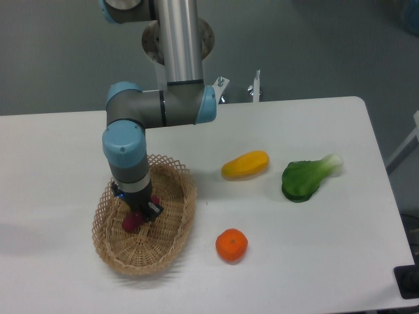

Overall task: Pick up the sweet potato from the basket
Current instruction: 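Lower the gripper into the basket around the purple sweet potato, then close the gripper on the purple sweet potato, then lift the sweet potato out of the basket and carry it beside the bok choy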

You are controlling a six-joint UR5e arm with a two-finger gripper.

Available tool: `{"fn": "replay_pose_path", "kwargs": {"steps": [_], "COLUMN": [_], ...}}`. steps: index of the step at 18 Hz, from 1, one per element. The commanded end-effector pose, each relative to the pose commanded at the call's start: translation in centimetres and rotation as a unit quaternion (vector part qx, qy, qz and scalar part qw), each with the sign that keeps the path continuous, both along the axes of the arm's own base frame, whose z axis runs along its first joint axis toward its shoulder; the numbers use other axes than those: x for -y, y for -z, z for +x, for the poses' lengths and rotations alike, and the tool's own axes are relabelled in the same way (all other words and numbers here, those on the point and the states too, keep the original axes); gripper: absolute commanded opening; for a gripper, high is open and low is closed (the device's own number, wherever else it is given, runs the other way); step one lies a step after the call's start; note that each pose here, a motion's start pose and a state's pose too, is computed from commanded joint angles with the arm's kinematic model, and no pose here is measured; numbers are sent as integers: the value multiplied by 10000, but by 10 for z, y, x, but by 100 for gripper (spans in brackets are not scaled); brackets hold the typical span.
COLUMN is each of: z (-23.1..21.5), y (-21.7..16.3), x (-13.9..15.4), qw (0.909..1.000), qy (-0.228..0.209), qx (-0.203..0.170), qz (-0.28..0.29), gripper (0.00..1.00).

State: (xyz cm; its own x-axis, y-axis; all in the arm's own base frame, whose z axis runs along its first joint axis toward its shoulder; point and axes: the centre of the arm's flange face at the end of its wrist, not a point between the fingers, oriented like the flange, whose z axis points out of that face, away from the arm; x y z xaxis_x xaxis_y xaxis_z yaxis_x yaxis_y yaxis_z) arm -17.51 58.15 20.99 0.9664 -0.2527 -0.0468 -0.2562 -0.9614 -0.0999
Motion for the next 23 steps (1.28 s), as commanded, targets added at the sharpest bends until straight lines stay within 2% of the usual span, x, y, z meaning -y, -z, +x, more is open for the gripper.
{"fn": "replay_pose_path", "kwargs": {"steps": [5,8,12,14,17,19,23], "z": [-3,-11,-49,-89,-153,-195,-258], "y": [-11,-32,-75,-99,-133,-143,-156], "x": [-5,-13,-27,-23,-8,13,64], "qw": [9999,9995,9968,9939,9894,9870,9885], "qy": [8,15,-179,-423,-577,-715,-499], "qx": [-58,-169,-425,-578,-817,-930,-1062], "qz": [99,284,657,841,1050,1097,951], "gripper": [25,25,25,25,25,25,25]}}
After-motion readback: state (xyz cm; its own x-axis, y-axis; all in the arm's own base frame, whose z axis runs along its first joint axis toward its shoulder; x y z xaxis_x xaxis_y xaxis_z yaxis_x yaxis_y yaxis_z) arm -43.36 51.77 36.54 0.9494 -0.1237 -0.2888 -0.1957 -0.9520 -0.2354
